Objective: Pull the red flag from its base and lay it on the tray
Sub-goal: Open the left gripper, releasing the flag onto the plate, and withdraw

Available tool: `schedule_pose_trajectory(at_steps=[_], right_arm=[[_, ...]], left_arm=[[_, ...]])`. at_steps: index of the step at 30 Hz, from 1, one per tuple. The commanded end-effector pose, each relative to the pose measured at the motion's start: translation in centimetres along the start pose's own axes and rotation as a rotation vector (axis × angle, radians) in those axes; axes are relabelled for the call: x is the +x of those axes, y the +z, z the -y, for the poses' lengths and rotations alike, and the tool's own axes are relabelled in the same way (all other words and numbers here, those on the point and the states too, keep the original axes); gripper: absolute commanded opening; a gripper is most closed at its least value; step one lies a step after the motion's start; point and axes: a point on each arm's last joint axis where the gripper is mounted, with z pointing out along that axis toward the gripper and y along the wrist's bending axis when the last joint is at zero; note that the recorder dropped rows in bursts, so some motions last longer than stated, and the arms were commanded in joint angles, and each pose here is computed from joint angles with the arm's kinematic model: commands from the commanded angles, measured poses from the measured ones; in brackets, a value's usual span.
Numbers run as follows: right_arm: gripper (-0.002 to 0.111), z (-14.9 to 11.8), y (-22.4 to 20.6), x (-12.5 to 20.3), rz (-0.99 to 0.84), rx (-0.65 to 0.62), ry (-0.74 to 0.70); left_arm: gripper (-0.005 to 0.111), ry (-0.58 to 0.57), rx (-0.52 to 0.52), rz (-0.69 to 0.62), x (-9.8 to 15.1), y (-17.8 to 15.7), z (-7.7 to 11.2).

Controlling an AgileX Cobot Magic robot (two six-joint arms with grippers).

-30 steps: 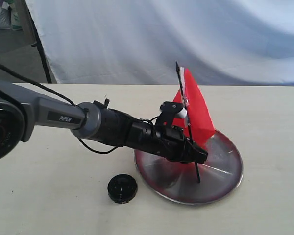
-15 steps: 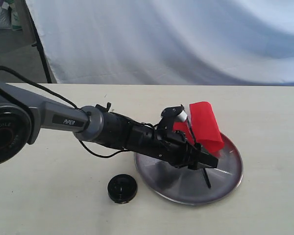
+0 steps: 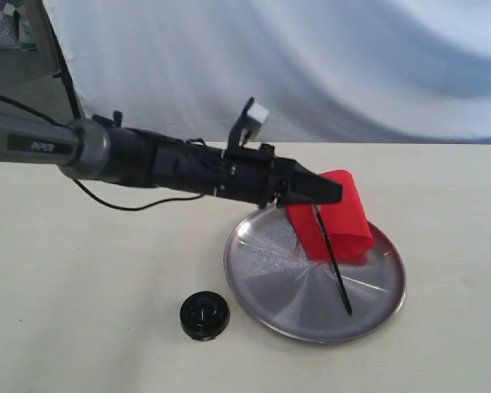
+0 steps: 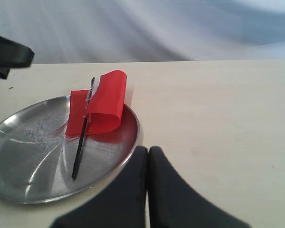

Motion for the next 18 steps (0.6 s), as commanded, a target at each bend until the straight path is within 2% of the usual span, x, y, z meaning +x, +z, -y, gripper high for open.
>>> schedule_pose_trajectory(at_steps=[1,6,12,18], right_arm=[[0.000,0.0,0.0,0.0,0.010,0.003,-0.010],[0.000,0.0,0.0,0.0,0.010,0.003,-0.010],[0.000,0.0,0.0,0.0,0.010,0.003,-0.010],[0.000,0.0,0.0,0.0,0.010,0.003,-0.010]], left_arm=[[0.000,0.066,0.030,0.029,-2.6,-2.7,3.0],[0.000,0.160,0.024,0.075,-4.4,-5.1,7.1],[0.000,0.381,0.019,0.068,-4.8,-8.0,15.3],[0.000,0.579,-0.172,0.093,-3.3,-11.0,21.9]])
